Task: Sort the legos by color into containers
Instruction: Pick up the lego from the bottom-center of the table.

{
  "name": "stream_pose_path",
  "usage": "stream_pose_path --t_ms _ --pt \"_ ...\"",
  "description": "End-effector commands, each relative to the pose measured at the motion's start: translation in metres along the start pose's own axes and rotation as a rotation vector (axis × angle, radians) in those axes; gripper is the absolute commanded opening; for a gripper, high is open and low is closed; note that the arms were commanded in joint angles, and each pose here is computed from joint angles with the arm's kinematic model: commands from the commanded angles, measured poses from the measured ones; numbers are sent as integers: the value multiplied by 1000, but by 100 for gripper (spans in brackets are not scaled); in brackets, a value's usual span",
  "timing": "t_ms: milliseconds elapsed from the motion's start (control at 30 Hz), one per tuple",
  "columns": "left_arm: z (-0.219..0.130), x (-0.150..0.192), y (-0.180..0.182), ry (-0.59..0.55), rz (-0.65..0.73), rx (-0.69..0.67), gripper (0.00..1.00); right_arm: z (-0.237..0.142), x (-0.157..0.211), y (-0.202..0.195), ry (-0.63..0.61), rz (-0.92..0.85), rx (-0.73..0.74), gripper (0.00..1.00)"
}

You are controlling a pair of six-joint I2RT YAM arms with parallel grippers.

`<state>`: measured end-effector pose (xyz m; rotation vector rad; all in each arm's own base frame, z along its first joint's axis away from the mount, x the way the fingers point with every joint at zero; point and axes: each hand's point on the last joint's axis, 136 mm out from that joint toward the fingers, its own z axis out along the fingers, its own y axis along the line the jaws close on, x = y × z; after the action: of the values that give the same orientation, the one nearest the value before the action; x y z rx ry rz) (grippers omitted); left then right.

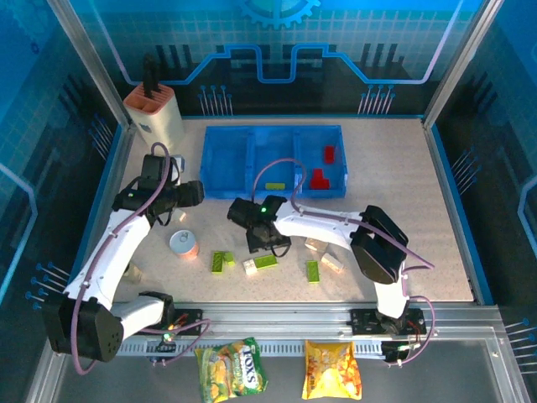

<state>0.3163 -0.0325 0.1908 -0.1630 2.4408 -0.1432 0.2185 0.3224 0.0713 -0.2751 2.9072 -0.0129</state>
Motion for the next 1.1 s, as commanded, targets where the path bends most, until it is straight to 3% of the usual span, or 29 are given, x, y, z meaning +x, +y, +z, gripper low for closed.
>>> stream_pose_path --t_ms 0,300,1067 --pt "-1 -1 -1 -6 9 19 74 -7 18 5 8 13 -4 69" --pt "1 0 -1 -1 9 19 74 2 44 13 38 -27 16 69" --pt "3 1 0 8 8 13 74 34 40 8 87 -25 30 70"
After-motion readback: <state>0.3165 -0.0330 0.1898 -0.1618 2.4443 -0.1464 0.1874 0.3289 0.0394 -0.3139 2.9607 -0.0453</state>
